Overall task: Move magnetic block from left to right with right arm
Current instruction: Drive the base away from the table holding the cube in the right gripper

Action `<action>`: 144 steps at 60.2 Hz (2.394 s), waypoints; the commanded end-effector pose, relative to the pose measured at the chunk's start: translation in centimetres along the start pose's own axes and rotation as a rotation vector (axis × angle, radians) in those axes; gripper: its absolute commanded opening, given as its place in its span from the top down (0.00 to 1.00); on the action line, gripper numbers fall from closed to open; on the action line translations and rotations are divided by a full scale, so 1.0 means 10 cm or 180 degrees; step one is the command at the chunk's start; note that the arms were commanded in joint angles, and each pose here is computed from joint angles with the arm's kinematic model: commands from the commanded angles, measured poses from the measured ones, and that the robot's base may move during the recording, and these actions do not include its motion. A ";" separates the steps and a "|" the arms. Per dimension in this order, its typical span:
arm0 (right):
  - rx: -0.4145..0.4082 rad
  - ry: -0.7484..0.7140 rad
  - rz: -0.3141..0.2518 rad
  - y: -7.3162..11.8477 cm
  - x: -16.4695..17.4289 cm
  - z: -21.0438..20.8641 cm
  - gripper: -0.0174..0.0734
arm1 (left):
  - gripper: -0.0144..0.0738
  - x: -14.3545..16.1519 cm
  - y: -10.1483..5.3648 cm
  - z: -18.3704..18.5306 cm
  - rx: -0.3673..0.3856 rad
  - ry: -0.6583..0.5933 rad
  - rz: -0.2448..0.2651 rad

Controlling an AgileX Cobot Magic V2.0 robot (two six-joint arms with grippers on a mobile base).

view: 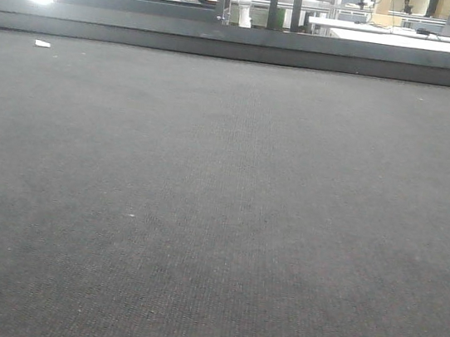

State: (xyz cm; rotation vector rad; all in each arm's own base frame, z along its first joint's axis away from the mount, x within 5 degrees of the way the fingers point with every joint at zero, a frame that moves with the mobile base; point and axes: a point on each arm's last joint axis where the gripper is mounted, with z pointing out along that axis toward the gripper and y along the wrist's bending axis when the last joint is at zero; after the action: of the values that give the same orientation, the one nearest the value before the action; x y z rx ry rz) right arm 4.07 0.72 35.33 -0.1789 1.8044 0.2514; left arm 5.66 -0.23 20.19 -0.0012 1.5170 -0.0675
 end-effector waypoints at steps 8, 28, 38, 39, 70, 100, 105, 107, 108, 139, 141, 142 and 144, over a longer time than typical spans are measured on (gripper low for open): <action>-0.0019 -0.0313 -0.0053 0.01 -0.14 -0.02 0.49 | 0.97 -0.06 -0.01 -0.01 0.0033 -0.0300 -0.0016; -0.0020 -0.0316 -0.0053 0.01 -0.14 -0.02 0.49 | 0.97 -0.06 -0.01 -0.01 0.0033 -0.0300 -0.0016; -0.0020 -0.0316 -0.0053 0.01 -0.14 -0.02 0.49 | 0.97 -0.06 -0.01 -0.01 0.0033 -0.0300 -0.0016; -0.0020 -0.0316 -0.0053 0.01 -0.14 -0.02 0.49 | 0.97 -0.06 -0.01 -0.01 0.0033 -0.0300 -0.0016; -0.0020 -0.0316 -0.0053 0.01 -0.14 -0.02 0.49 | 0.97 -0.06 -0.01 -0.01 0.0033 -0.0300 -0.0016; -0.0020 -0.0316 -0.0053 0.01 -0.14 -0.02 0.49 | 0.97 -0.06 0.00 -0.01 0.0028 -0.0300 -0.0015; -0.0020 -0.0316 -0.0053 0.01 -0.14 -0.02 0.49 | 0.97 -0.06 0.00 -0.01 0.0028 -0.0300 -0.0015; -0.0020 -0.0316 -0.0053 0.01 -0.14 -0.02 0.49 | 0.97 -0.06 0.00 -0.01 0.0028 -0.0300 -0.0015; -0.0020 -0.0316 -0.0053 0.01 -0.14 -0.02 0.49 | 0.97 -0.06 0.00 -0.01 0.0028 -0.0300 -0.0015; -0.0020 -0.0316 -0.0053 0.01 -0.14 -0.02 0.49 | 0.97 -0.06 0.00 -0.01 0.0028 -0.0300 -0.0015; -0.0020 -0.0316 -0.0053 0.01 -0.14 -0.02 0.49 | 0.97 -0.06 0.00 -0.01 0.0028 -0.0300 -0.0015; -0.0020 -0.0316 -0.0053 0.01 -0.14 -0.02 0.49 | 0.97 -0.06 0.00 -0.01 0.0028 -0.0300 -0.0015; -0.0020 -0.0316 -0.0053 0.01 -0.14 -0.02 0.49 | 0.97 -0.06 0.00 -0.01 0.0028 -0.0300 -0.0015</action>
State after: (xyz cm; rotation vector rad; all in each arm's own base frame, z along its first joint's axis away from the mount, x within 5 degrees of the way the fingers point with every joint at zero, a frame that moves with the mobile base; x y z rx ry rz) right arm 4.09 0.74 35.27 -0.1789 1.8063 0.2529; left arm 5.66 -0.23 20.19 -0.0012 1.5170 -0.0675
